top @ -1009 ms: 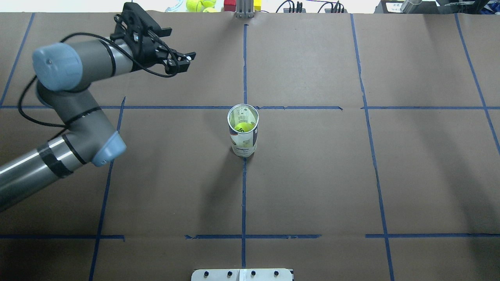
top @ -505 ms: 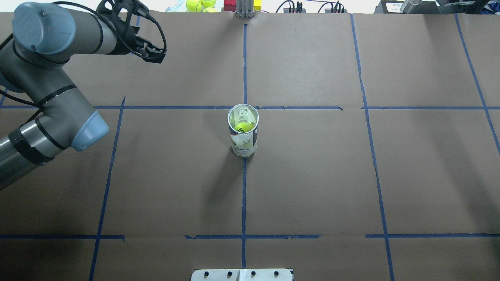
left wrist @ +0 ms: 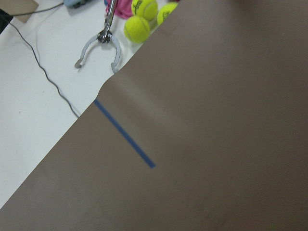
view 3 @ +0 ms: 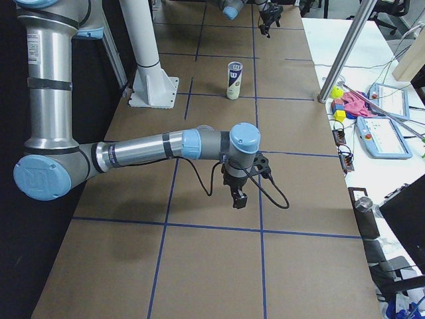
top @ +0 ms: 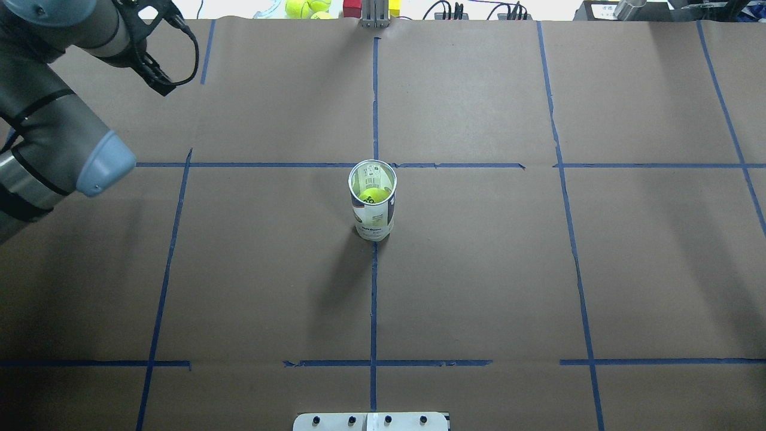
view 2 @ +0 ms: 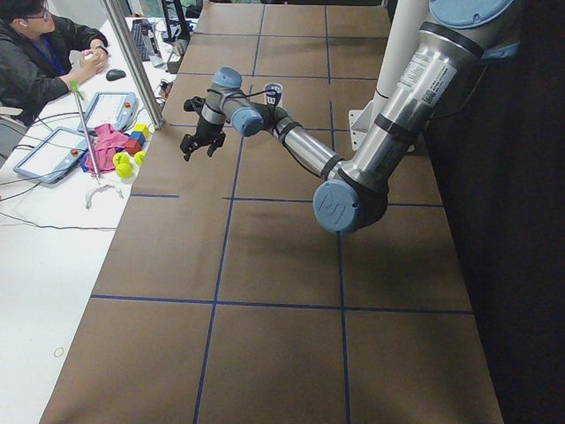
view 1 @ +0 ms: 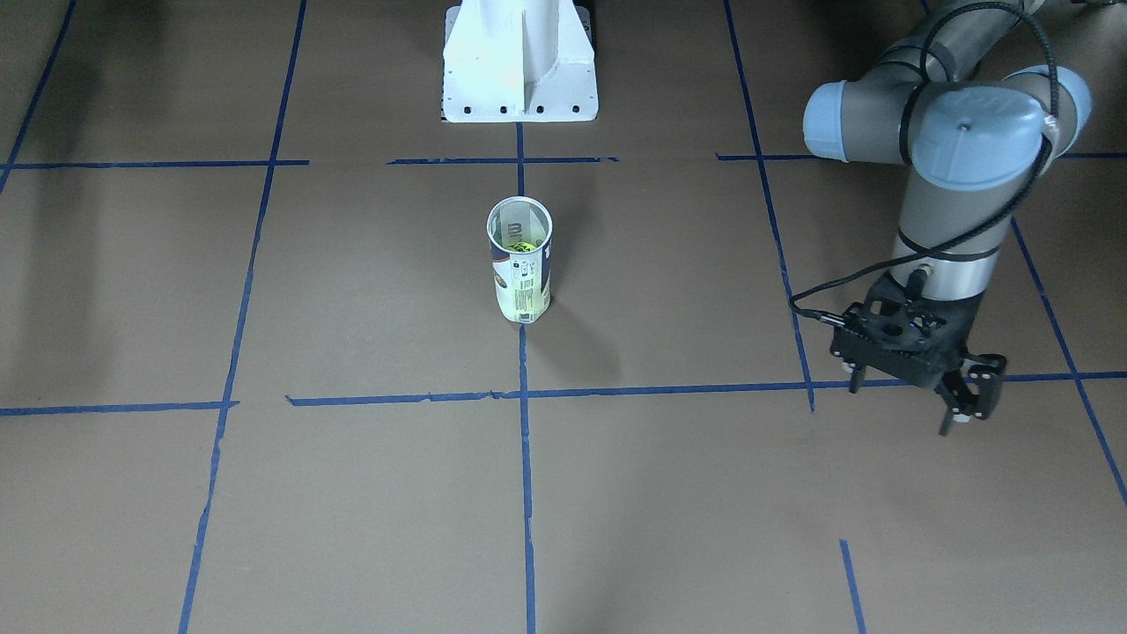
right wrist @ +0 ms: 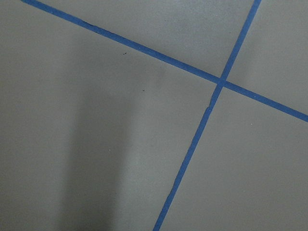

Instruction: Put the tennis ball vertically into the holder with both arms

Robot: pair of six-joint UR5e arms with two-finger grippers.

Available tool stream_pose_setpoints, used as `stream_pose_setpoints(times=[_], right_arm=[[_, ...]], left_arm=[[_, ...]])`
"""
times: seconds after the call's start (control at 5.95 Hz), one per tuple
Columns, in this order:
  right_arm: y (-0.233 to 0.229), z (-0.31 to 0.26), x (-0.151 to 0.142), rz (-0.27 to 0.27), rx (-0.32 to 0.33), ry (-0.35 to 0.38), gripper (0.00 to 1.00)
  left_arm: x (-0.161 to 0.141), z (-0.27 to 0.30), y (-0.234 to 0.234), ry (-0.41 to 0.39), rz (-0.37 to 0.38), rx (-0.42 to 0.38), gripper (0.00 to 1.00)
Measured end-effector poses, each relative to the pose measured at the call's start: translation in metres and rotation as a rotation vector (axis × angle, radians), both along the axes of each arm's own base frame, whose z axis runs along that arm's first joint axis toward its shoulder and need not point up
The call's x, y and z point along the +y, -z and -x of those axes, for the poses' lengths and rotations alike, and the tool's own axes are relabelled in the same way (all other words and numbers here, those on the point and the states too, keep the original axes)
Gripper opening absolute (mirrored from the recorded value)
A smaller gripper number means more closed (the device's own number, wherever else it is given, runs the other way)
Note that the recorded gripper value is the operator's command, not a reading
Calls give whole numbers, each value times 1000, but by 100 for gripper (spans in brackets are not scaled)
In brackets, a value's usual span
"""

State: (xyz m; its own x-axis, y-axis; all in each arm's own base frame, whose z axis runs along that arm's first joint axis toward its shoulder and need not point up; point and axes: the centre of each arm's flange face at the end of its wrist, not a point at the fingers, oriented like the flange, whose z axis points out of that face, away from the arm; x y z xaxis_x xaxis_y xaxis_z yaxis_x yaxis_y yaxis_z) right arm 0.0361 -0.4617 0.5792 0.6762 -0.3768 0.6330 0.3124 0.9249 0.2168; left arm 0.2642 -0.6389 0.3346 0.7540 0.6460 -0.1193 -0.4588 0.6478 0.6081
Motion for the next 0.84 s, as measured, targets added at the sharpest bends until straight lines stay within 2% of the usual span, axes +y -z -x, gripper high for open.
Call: stream_pose_setpoints(times=[0.17,0.34,0.5,0.67,0.84], right_arm=[[-11,0,0,12,1,-1,100],[-37,0,-3,21,-2,-4,100],[-63,1,-4,36,-9,-29,100],[-72,2,-6,63,-15,-77,100],[-72,2,-7,80,-16,-114,100]], left_arm=[[-13,50,-20,-27,102,-53,100],[-22,117,-46,-4,285,-1,100],[-21,182,-81,49,477,91,100],[-4,224,-127,98,618,152,100],[20,256,-176,143,714,186,100]])
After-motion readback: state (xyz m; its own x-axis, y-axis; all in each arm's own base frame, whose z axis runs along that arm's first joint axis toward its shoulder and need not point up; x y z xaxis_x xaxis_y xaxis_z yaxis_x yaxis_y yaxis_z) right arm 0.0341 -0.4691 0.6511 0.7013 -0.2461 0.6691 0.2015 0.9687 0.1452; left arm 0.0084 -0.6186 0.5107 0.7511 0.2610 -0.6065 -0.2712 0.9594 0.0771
